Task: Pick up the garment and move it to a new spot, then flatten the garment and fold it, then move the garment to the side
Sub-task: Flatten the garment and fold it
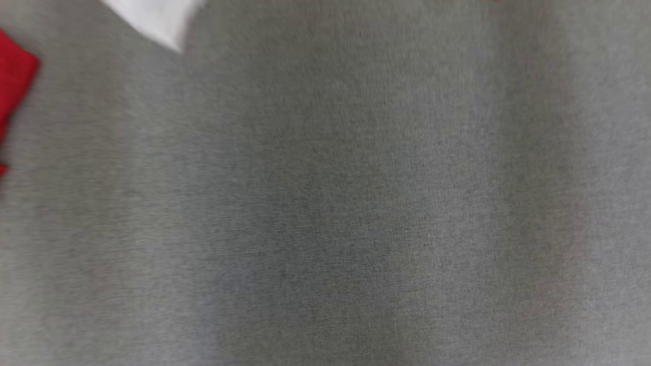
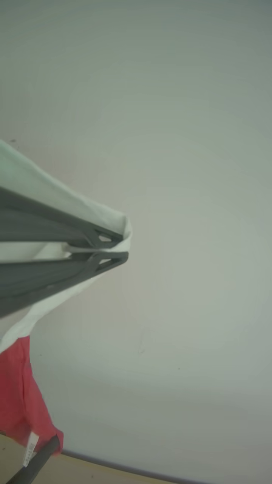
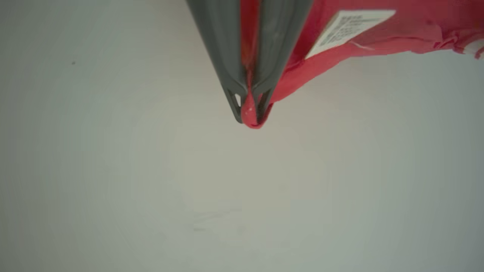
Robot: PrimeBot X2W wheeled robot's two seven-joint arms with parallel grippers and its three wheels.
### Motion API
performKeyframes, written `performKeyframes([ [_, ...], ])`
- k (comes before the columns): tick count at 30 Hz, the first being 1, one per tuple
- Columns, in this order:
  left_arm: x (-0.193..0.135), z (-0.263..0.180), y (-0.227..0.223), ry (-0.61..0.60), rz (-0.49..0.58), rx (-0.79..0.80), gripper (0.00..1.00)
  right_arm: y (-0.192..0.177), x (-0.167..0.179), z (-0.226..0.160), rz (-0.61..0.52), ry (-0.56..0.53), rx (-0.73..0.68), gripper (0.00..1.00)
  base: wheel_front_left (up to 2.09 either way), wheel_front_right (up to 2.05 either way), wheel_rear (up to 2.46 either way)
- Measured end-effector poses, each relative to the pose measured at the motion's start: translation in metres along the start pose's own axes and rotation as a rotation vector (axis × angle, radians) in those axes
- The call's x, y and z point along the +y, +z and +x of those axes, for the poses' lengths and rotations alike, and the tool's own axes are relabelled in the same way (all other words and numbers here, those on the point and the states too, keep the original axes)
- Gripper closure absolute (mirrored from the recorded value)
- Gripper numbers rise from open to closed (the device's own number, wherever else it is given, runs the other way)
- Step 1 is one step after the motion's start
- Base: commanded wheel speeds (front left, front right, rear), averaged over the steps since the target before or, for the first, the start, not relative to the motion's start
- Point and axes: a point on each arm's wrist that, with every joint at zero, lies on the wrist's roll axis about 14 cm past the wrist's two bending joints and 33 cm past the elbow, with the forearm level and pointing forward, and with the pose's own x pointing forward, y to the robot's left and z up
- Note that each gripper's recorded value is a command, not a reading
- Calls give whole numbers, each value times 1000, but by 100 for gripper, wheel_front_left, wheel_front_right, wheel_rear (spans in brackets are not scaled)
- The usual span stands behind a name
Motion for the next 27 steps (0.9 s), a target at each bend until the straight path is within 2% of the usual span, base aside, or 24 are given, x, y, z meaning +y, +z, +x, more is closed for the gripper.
performKeyframes([
  [3, 2, 20, -6, 8, -9, -17, 100, -6, -17, 16, -34, -47, 19, 100, 0, 0, 0],
  [10, -10, 52, 0, -24, 28, -66, 100, 12, -36, 37, -140, -103, -3, 100, 0, 0, 0],
  [14, -12, 59, -14, -33, 35, -59, 100, 16, -42, 46, -154, -126, -13, 100, 0, 0, 0],
  [19, 6, 58, -58, -3, 40, 22, 100, -17, -49, 49, -154, -142, 50, 100, 0, 0, 0],
  [22, 21, 56, -76, 19, 58, 47, 100, -47, -51, 49, -195, -137, 113, 100, 0, 0, 0],
  [27, 36, 51, -94, 50, 74, 80, 100, -64, -54, 50, -208, -137, 141, 100, 0, 0, 0],
])
